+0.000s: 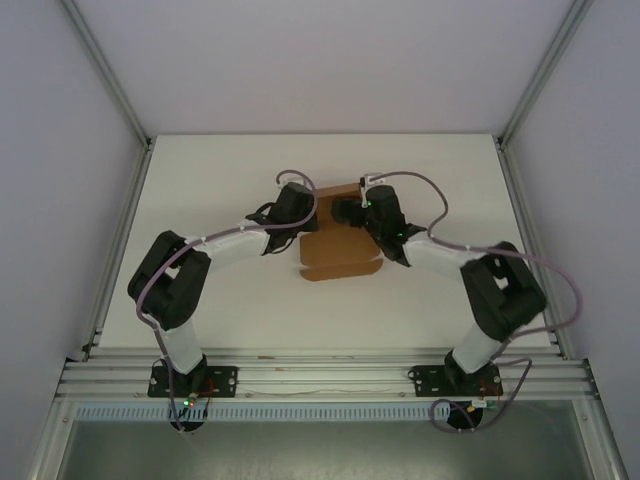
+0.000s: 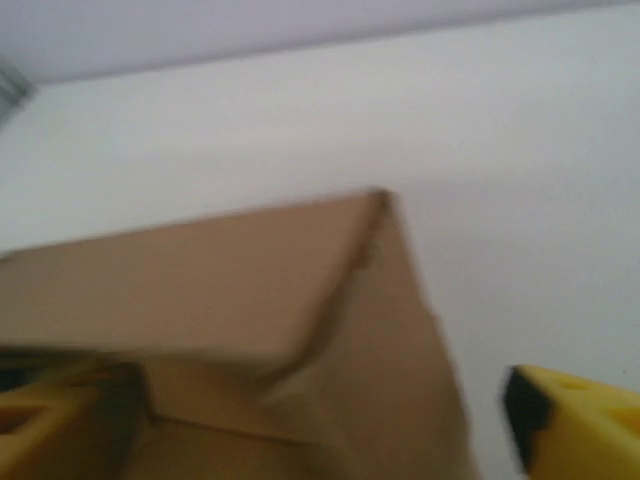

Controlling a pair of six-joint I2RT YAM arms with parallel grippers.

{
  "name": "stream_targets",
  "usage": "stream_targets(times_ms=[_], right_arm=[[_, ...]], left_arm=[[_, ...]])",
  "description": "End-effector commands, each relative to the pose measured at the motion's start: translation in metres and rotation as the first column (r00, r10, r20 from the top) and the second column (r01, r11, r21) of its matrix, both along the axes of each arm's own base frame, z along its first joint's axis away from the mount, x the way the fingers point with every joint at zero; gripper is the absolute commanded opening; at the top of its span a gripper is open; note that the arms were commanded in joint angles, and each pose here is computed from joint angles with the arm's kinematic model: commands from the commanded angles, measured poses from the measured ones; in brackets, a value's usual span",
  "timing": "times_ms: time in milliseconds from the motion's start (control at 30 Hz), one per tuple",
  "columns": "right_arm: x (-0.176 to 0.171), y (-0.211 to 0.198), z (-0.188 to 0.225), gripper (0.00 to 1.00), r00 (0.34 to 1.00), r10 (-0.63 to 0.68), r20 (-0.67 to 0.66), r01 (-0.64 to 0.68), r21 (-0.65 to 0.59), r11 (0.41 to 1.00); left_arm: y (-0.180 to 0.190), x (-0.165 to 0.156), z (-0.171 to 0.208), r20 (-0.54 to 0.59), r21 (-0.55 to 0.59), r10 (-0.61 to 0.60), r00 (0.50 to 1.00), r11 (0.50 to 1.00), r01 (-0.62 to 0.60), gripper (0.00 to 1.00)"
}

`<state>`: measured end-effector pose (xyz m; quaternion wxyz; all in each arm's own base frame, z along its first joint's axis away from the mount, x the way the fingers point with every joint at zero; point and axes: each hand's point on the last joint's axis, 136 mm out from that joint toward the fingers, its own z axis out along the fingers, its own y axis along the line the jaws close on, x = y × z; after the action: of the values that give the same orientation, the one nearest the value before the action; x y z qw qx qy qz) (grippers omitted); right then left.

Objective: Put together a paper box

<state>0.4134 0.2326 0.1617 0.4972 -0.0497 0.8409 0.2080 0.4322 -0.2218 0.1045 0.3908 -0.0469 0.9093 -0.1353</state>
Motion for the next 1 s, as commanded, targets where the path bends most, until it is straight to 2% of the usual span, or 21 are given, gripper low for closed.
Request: stream_targets(times_ms=[0,133,200,267,367,400,433,500,533,600,667,767,867,967], right_arm=[[-0.014,-0.019,0.049,1.00,0.991,-0.044,0.125,0.040,0.035,0.999],[-0.037,-0.068,0.073,1.00,0.960,-0.212,0.183,0.209,0.037,0.977],[-0.048,-0.088,0.078,1.00,0.945,-0.271,0.185,0.270,0.032,0.962],[-0.060,-0.110,0.082,1.00,0.926,-0.334,0.173,0.335,0.028,0.942],[-0.076,-0.138,0.072,1.00,0.910,-0.402,0.103,0.406,-0.018,0.914],[-0.081,-0.147,0.067,1.00,0.900,-0.428,0.081,0.432,-0.027,0.902],[-0.085,-0.153,0.062,1.00,0.895,-0.441,0.059,0.444,-0.037,0.895],[-0.091,-0.158,0.052,1.00,0.897,-0.441,0.029,0.442,-0.058,0.895],[-0.093,-0.160,0.048,1.00,0.895,-0.446,0.020,0.446,-0.062,0.893],[-0.096,-0.161,0.040,1.00,0.898,-0.441,0.002,0.440,-0.074,0.895],[-0.096,-0.160,0.035,1.00,0.904,-0.427,-0.013,0.424,-0.090,0.901],[-0.095,-0.158,0.027,1.00,0.909,-0.415,-0.034,0.409,-0.113,0.905],[-0.094,-0.159,0.020,1.00,0.904,-0.425,-0.052,0.416,-0.126,0.900],[-0.094,-0.161,0.015,1.00,0.899,-0.434,-0.064,0.422,-0.139,0.896]], left_arm=[[-0.007,0.007,0.030,0.071,-0.022,-0.066,0.995,0.997,0.067,0.00],[-0.012,0.004,0.039,0.076,-0.005,-0.171,0.982,0.985,0.172,0.00],[-0.021,-0.004,0.040,0.060,0.037,-0.296,0.953,0.955,0.294,0.00],[-0.021,-0.014,0.034,-0.020,0.105,-0.381,0.924,0.919,0.381,0.00],[-0.034,-0.045,0.018,-0.171,0.154,-0.576,0.799,0.786,0.599,0.00],[-0.038,-0.058,0.013,-0.216,0.173,-0.634,0.743,0.724,0.668,0.00],[-0.043,-0.074,0.008,-0.262,0.194,-0.697,0.667,0.639,0.744,0.00],[-0.046,-0.099,-0.003,-0.342,0.246,-0.760,0.553,0.496,0.833,0.00],[-0.044,-0.106,-0.008,-0.393,0.287,-0.758,0.520,0.436,0.853,0.00],[-0.037,-0.113,-0.014,-0.487,0.356,-0.715,0.501,0.361,0.862,0.00],[-0.030,-0.122,-0.022,-0.582,0.361,-0.677,0.450,0.280,0.889,0.00],[-0.019,-0.115,-0.035,-0.668,0.418,-0.581,0.465,0.224,0.880,0.00],[-0.019,-0.103,-0.049,-0.702,0.446,-0.523,0.484,0.207,0.871,0.00],[-0.019,-0.080,-0.062,-0.696,0.539,-0.449,0.561,0.189,0.821,0.00]])
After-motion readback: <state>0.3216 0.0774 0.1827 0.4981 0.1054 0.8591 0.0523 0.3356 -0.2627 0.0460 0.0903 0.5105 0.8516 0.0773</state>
